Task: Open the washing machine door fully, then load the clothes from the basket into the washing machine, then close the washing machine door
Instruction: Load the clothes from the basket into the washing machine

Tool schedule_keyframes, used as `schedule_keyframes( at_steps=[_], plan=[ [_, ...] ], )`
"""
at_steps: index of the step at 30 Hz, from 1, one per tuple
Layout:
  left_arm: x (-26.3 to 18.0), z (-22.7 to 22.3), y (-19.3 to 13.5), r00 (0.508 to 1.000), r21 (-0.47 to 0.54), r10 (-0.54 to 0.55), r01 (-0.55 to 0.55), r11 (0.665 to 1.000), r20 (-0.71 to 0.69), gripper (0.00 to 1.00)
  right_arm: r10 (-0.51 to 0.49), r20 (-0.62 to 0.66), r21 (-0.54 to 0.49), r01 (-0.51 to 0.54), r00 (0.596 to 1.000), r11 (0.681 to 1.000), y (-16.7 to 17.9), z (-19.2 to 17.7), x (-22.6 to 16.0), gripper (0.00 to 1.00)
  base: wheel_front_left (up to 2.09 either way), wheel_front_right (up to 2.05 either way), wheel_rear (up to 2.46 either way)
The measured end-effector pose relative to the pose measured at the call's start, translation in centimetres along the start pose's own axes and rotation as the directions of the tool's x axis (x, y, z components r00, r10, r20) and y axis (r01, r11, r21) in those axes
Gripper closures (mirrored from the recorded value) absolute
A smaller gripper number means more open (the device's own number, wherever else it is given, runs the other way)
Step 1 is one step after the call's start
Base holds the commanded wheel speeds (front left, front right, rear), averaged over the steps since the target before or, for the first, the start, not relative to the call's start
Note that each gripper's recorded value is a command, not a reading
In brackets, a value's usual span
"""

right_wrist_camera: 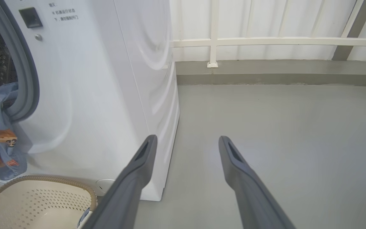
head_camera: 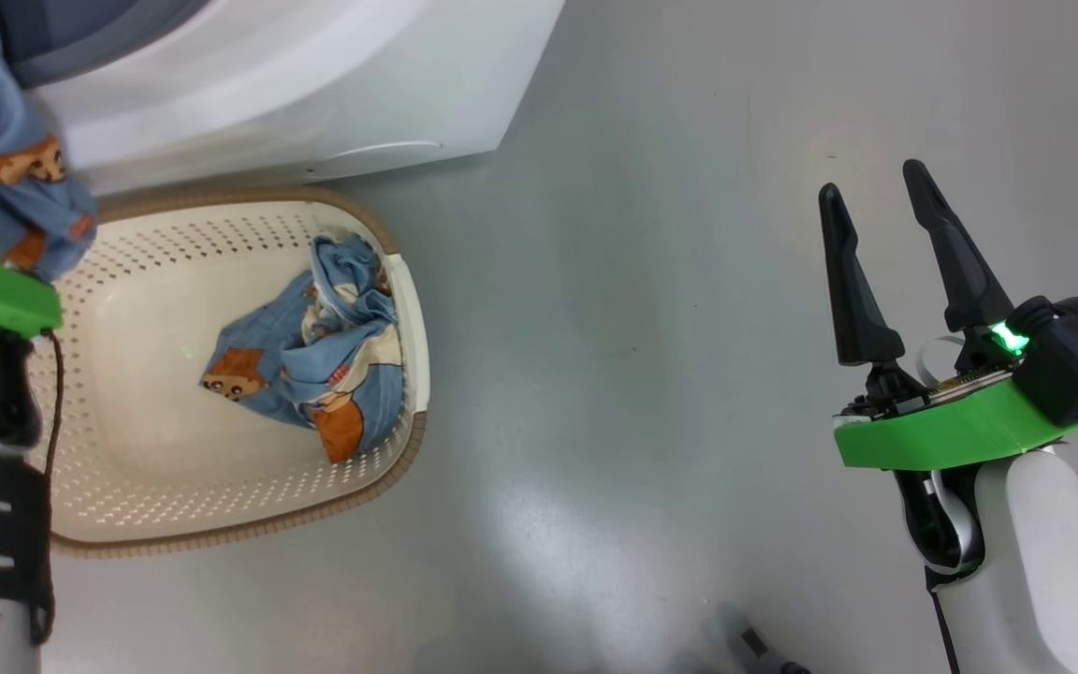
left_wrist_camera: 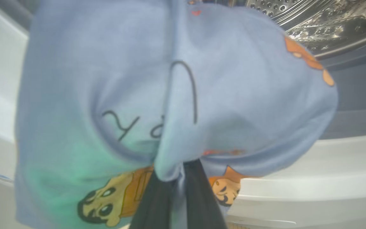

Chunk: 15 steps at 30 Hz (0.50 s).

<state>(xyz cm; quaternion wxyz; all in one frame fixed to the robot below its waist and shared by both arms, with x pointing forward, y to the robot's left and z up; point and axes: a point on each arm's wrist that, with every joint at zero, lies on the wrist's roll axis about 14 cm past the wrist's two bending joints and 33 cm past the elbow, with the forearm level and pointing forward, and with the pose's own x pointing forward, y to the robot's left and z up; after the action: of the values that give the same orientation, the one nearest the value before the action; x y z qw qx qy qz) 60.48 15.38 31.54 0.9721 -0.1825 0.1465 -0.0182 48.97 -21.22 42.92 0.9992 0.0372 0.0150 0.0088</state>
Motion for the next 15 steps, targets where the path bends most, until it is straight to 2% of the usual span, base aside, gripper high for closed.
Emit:
schedule_keyframes(
  at_steps=[7, 15],
  plan=[
    [-1.2, 3.0, -0.1, 0.993, 0.037, -0.003, -0.001, 0.999, 0.121, 1.00, 0.008, 0.007, 0.007, -0.008, 1.000, 1.000, 0.4, 0.1, 0.2, 0.00, 0.00, 0.00, 0.00],
    [-1.6, 7.9, -3.1, 0.958, 0.128, -0.082, 0.049, 0.991, 0.273, 1.00, 0.009, 0.018, 0.008, -0.010, 1.000, 1.000, 0.5, 0.6, 0.1, 0.00, 0.00, 0.00, 0.00]
  ],
)
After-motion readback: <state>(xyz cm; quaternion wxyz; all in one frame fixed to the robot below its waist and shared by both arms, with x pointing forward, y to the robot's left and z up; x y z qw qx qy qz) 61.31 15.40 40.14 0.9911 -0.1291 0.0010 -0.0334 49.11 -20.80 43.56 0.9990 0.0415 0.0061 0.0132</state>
